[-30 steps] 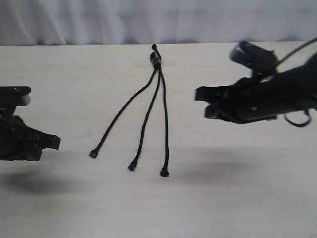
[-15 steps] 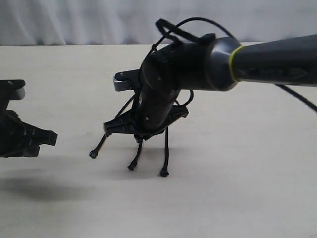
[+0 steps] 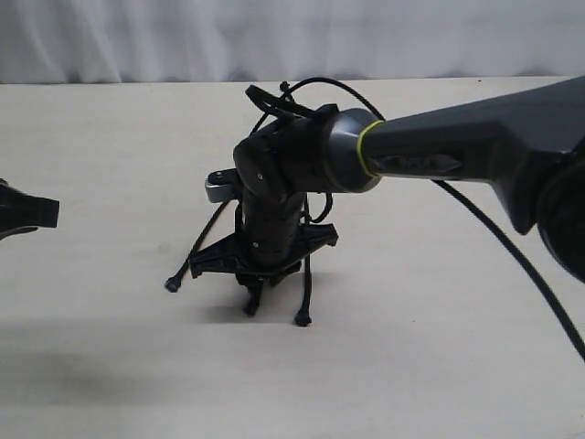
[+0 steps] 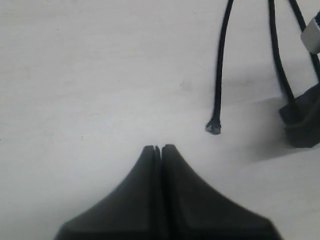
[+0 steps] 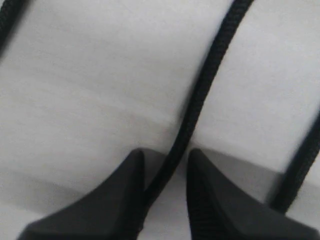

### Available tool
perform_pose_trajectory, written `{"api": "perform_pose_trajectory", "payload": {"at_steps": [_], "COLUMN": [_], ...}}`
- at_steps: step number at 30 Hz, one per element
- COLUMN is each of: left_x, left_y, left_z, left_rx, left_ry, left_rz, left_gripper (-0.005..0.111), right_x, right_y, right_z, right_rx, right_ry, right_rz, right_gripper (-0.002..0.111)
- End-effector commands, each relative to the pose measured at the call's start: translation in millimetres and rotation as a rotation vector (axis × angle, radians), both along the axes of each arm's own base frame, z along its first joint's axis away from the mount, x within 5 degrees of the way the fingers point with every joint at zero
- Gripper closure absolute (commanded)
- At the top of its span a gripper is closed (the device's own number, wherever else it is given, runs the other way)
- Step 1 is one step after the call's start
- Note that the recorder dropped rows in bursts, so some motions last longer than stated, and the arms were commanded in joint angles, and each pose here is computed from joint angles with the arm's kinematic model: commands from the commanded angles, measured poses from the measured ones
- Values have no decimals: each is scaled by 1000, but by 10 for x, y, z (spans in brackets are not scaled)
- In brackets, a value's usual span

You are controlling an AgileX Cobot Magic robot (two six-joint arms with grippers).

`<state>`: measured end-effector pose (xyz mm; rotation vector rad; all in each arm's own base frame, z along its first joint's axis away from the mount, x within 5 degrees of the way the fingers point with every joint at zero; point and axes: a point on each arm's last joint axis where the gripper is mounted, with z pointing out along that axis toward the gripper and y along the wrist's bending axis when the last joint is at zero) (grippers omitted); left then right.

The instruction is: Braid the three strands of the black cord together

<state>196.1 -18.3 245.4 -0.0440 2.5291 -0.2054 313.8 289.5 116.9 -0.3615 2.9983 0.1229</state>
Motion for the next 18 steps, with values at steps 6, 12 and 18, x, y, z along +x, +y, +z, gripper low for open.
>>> {"api": "perform_pose_trajectory", "payload": {"at_steps": [6, 12, 18], "left_x": [-4, 14, 20], "left_y": [-6, -3, -3], "left_z": [35, 48, 52], "left_rx": [11, 8, 8], "left_ry": [-13, -36, -43], "left_rz": [-12, -2, -1], "left_gripper": [107, 107, 107], "right_x": [3, 62, 74], "right_y": [11, 213, 458], "right_z": [194, 468, 357], "right_rx": [41, 342, 471], "right_ry": [-37, -118, -220], "right_rz": [-6, -130, -128], "right_gripper": [104, 104, 104]}}
